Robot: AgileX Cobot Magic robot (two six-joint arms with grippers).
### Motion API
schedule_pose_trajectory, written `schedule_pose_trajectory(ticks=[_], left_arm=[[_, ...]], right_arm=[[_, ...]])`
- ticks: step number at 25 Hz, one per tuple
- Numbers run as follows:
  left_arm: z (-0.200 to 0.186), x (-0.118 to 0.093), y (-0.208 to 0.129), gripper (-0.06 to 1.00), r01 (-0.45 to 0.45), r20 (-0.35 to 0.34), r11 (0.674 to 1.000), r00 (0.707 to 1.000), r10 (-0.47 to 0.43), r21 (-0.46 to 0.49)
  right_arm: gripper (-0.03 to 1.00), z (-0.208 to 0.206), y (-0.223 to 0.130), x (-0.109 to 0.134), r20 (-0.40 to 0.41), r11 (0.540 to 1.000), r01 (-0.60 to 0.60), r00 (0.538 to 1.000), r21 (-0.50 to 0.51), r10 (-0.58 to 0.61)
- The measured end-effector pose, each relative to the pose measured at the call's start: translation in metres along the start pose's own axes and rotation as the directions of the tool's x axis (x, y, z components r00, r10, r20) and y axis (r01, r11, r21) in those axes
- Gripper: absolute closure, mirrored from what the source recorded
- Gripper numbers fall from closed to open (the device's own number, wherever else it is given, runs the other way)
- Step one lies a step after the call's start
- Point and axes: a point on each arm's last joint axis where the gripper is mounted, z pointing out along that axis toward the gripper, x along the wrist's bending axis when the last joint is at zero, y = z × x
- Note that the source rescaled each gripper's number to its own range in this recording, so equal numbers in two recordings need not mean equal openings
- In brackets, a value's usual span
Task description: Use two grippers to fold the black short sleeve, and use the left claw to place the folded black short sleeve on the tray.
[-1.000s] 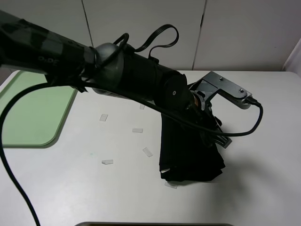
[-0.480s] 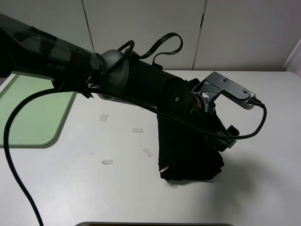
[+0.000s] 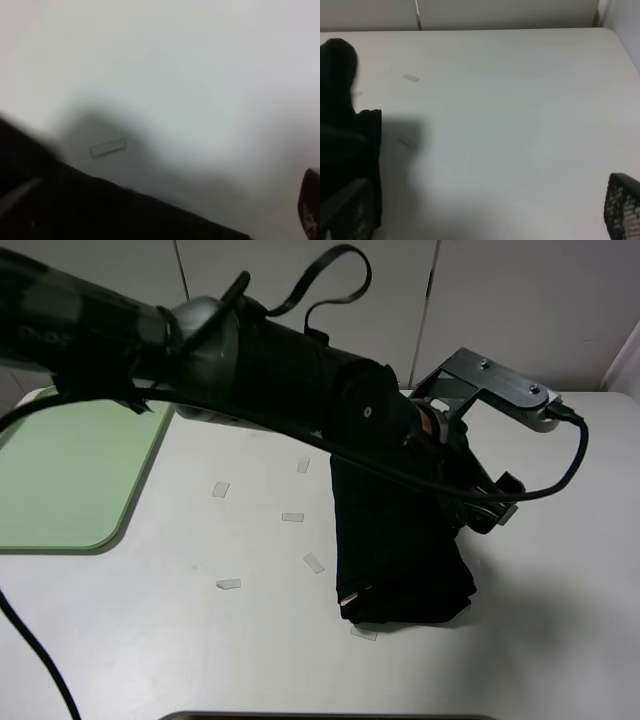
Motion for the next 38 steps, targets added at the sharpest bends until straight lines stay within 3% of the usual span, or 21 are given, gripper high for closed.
schedule_pose_trajectory(ticks=[5,10,15,19,31,38], left_arm=[[-0.024,0.012,0.008,-0.05,-0.002,-0.003,0.999,1.0,0.002,0.047],[-0.045,0.035,0.006,-0.05,-0.017,-0.009,0.987,1.0,0.018,0.161],[-0.041,0.055,-0.006,-0.05,-0.062,-0.007,0.966,0.998,0.065,0.25],[-0.027,0.058,-0.013,-0.05,-0.121,0.007,0.957,0.992,0.124,0.263],[0.014,0.062,-0.02,-0.05,-0.156,0.035,0.95,0.988,0.152,0.271],[0.044,0.048,-0.02,-0.05,-0.179,0.073,0.95,0.984,0.165,0.257]], right_arm=[[-0.03,0.0,0.0,0.0,0.0,1.0,0.0,1.0,0.0,0.0],[-0.03,0.0,0.0,0.0,0.0,1.0,0.0,1.0,0.0,0.0],[-0.03,0.0,0.0,0.0,0.0,1.0,0.0,1.0,0.0,0.0],[-0.03,0.0,0.0,0.0,0.0,1.0,0.0,1.0,0.0,0.0],[-0.03,0.0,0.0,0.0,0.0,1.0,0.0,1.0,0.0,0.0],[-0.03,0.0,0.0,0.0,-0.001,1.0,0.0,1.0,0.0,0.0]])
